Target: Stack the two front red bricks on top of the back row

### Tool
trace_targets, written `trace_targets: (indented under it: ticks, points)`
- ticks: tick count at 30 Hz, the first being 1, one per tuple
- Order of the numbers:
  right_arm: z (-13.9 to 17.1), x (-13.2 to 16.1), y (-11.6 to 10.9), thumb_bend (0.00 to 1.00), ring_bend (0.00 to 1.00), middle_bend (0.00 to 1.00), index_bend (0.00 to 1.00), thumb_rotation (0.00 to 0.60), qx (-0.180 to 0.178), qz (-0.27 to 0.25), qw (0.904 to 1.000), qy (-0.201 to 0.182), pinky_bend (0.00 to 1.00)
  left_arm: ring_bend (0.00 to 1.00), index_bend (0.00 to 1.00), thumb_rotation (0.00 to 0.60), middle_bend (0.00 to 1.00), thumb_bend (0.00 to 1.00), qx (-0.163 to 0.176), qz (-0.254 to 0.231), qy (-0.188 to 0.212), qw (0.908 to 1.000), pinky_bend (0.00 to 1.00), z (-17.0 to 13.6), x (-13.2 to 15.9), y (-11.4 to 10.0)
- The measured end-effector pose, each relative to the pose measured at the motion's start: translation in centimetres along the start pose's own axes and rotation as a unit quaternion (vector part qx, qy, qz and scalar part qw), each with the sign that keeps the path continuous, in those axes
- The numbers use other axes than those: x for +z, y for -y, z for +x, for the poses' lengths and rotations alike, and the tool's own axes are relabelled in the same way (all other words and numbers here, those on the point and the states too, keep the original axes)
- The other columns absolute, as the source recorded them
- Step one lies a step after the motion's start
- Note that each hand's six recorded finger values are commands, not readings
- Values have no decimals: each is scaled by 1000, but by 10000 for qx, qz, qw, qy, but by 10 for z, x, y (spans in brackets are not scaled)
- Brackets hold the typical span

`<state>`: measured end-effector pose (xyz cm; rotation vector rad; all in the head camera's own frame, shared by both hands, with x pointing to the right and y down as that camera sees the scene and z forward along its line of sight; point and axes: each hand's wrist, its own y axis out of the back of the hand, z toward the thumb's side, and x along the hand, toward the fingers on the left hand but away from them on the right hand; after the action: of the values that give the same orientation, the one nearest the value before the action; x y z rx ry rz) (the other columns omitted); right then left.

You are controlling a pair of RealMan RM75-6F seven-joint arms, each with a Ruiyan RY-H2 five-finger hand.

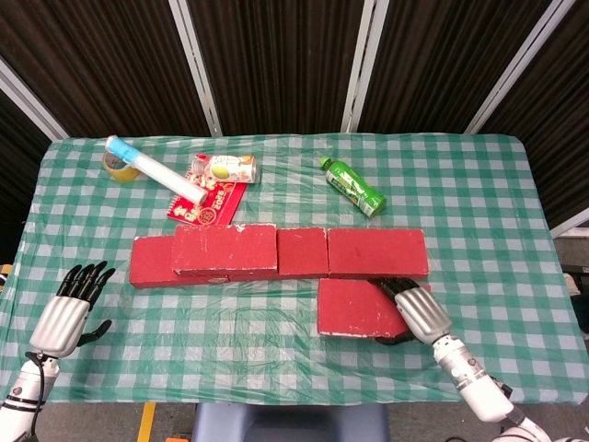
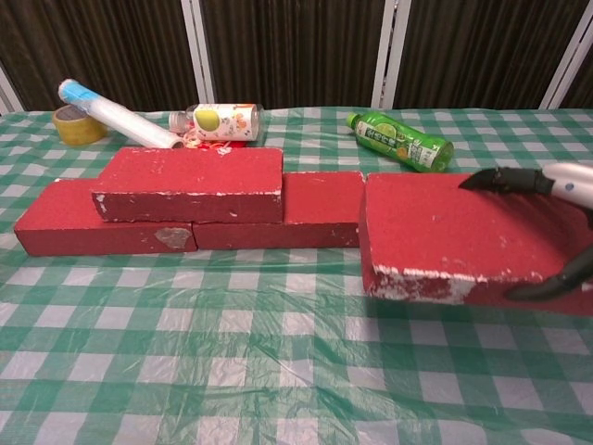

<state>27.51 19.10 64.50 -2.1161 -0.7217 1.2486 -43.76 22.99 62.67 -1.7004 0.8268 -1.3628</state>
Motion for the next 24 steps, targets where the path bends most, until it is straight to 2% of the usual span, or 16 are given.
trace_targets:
  ticks: [5,10,17,24]
  points:
    - [-35,12,-50,200,306,371,495,600,-495,185,9982,-284,455,0,0,600,0,260,-14,109,-73,9999,32,4,-1,4]
    - [-82,15,-81,201,306,374,482,600,-546,380,9968,-450,454,0,0,600,0,258,-30,208,-189,9996,32,8,-4,8]
    - [-136,-4,-96,201,306,374,466,600,-245,385,9985,-316,451,0,0,600,0,259,-58,340,-335,9988,32,13,-10,13]
    - [-155,-26,-84,201,306,375,451,600,91,145,9996,-215,451,0,0,600,0,260,-25,406,-425,9983,32,16,-15,13]
